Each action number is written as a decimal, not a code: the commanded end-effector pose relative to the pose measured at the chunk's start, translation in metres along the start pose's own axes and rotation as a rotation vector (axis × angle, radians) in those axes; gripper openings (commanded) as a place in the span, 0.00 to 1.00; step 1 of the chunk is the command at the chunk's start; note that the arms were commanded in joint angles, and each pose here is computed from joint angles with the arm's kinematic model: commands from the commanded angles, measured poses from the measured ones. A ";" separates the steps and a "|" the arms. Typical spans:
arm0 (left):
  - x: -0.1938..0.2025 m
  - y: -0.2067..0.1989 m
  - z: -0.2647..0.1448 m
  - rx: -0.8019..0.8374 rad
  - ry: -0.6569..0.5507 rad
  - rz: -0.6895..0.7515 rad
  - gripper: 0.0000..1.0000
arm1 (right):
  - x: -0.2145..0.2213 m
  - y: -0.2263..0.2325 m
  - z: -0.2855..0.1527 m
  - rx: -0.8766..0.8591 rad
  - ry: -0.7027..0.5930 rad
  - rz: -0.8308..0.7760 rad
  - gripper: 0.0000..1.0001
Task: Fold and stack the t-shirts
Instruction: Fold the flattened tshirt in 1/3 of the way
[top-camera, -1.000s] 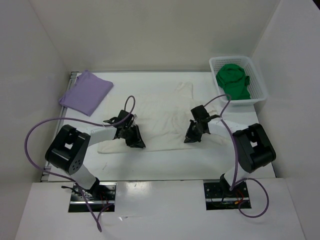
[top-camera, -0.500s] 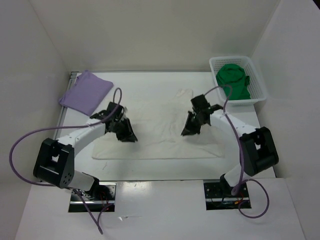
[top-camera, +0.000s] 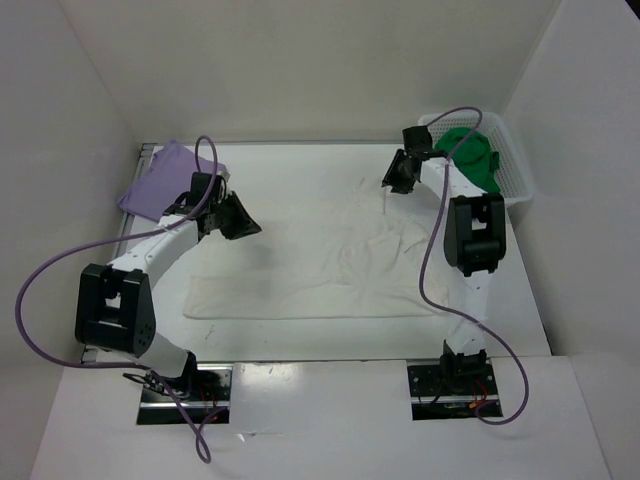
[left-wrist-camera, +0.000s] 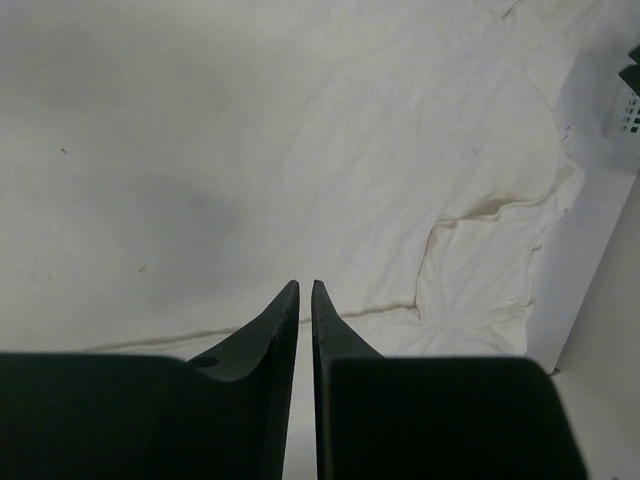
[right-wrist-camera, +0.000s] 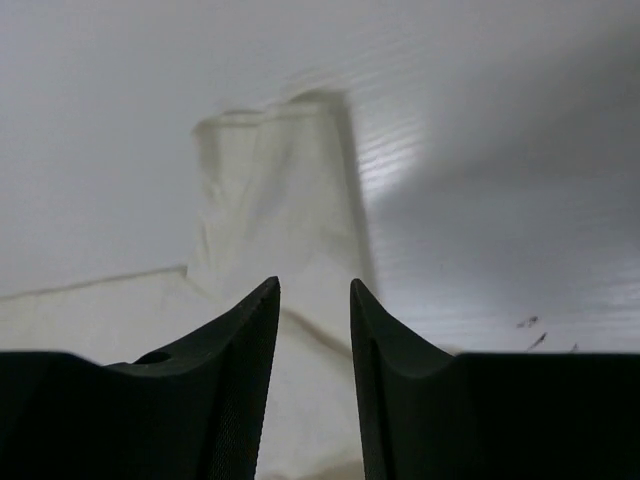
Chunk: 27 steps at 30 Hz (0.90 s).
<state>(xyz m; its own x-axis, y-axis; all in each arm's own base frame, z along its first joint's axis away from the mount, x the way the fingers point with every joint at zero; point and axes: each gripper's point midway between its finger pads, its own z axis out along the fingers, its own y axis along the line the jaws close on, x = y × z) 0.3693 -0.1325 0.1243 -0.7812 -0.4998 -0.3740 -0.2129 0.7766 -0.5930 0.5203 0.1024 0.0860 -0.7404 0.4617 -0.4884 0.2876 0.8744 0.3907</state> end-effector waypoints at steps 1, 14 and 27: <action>0.005 -0.001 0.005 0.018 0.004 0.011 0.15 | -0.028 -0.001 0.025 0.054 -0.075 -0.014 0.41; 0.004 0.013 0.015 -0.028 -0.008 0.038 0.19 | -0.019 0.033 0.020 -0.001 -0.079 -0.051 0.56; -0.026 0.021 0.044 -0.089 -0.038 0.073 0.20 | -0.009 0.032 0.065 0.039 0.007 -0.069 0.26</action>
<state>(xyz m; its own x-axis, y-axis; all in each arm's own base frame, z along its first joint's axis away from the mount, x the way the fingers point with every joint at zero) 0.3932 -0.1217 0.0749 -0.7982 -0.4644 -0.3836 -0.2496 0.8346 -0.4910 0.5731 0.1318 0.0561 -0.7524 0.4070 -0.5179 0.2569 0.9053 0.3382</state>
